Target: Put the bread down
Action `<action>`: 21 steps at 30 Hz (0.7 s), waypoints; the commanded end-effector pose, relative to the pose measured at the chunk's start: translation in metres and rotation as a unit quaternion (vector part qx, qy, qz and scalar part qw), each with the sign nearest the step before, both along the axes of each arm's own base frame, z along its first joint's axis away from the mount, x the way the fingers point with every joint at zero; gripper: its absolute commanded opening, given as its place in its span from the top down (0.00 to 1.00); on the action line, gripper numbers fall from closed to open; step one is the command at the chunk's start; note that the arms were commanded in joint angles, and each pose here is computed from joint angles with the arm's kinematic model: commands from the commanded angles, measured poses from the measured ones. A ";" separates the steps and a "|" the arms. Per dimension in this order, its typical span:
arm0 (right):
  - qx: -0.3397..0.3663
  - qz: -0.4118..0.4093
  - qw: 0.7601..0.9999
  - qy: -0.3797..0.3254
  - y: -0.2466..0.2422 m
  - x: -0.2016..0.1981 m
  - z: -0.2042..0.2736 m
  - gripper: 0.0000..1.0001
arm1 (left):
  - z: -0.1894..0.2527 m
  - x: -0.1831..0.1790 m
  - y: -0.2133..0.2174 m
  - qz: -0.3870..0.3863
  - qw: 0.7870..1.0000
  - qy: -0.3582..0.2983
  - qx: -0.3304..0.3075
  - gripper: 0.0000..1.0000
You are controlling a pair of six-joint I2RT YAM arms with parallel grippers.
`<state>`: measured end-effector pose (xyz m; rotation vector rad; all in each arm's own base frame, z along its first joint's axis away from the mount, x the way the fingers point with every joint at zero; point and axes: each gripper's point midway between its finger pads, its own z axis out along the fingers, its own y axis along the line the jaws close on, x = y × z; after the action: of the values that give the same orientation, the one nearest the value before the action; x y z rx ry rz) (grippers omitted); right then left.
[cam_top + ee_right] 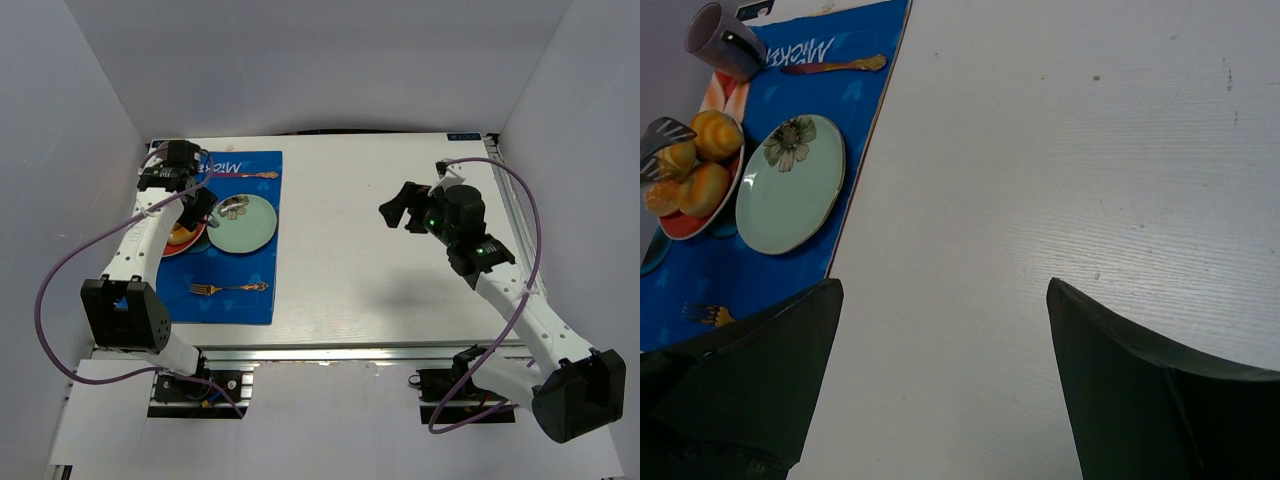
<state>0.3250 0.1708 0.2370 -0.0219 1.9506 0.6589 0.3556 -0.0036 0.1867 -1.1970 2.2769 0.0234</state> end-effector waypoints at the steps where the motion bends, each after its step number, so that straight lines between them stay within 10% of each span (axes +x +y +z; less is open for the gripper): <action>1: 0.006 -0.005 0.999 -0.031 0.002 0.009 0.021 0.11 | 0.000 0.002 0.010 0.020 1.000 -0.010 0.004 0.41; 7: 0.004 -0.006 0.999 -0.031 0.002 0.011 0.021 0.11 | -0.010 -0.004 0.012 0.030 0.999 -0.007 -0.008 0.48; 21: 0.002 -0.006 1.000 -0.025 0.003 0.013 0.016 0.11 | 0.000 -0.021 0.015 0.044 0.999 -0.012 -0.010 1.00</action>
<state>0.3301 0.1695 0.2282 -0.0103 1.9734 0.6347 0.3428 -0.0018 0.1651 -1.2803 2.2941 -0.0034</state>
